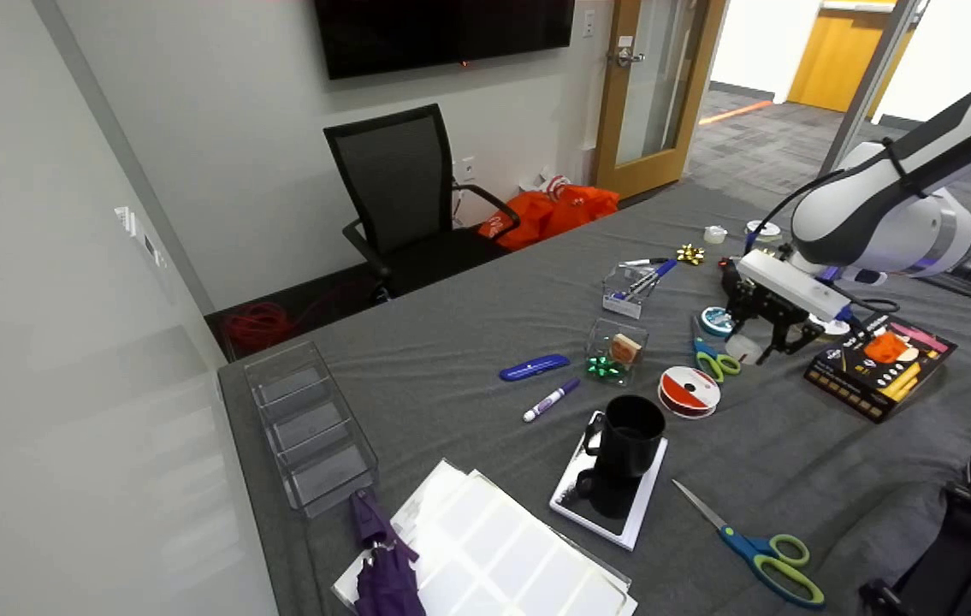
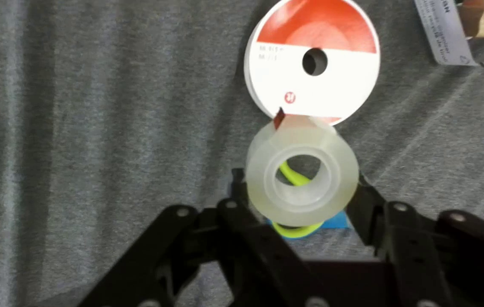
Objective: Put the clear masking tape into the clear case on the left
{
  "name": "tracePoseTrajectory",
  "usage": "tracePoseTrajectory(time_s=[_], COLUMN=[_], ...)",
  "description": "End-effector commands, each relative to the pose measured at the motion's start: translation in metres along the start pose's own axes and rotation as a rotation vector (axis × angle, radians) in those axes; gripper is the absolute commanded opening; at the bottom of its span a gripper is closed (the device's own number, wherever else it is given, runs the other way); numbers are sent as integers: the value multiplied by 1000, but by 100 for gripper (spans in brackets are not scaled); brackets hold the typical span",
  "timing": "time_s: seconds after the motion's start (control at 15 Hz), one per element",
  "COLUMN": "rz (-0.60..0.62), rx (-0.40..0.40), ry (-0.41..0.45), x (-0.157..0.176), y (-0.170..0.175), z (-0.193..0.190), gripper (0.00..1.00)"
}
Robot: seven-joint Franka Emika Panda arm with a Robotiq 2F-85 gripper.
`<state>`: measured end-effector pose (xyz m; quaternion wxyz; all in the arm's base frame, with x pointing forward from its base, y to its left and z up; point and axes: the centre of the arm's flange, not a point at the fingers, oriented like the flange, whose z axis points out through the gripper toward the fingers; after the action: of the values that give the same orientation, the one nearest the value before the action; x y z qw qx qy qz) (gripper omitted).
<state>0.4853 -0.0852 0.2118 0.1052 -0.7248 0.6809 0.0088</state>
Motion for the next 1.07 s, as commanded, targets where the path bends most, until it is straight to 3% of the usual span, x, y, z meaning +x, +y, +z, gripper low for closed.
tracePoseTrajectory(time_s=[0.0,0.27,0.53,1.0], rz=[64,113,192,323], rx=[52,134,200,210], ry=[-21,-32,-58,-18], x=[-32,-80,-113,-122], y=[-37,-81,-119,-153], z=[-17,-34,-27,30], gripper=[33,33,33,33])
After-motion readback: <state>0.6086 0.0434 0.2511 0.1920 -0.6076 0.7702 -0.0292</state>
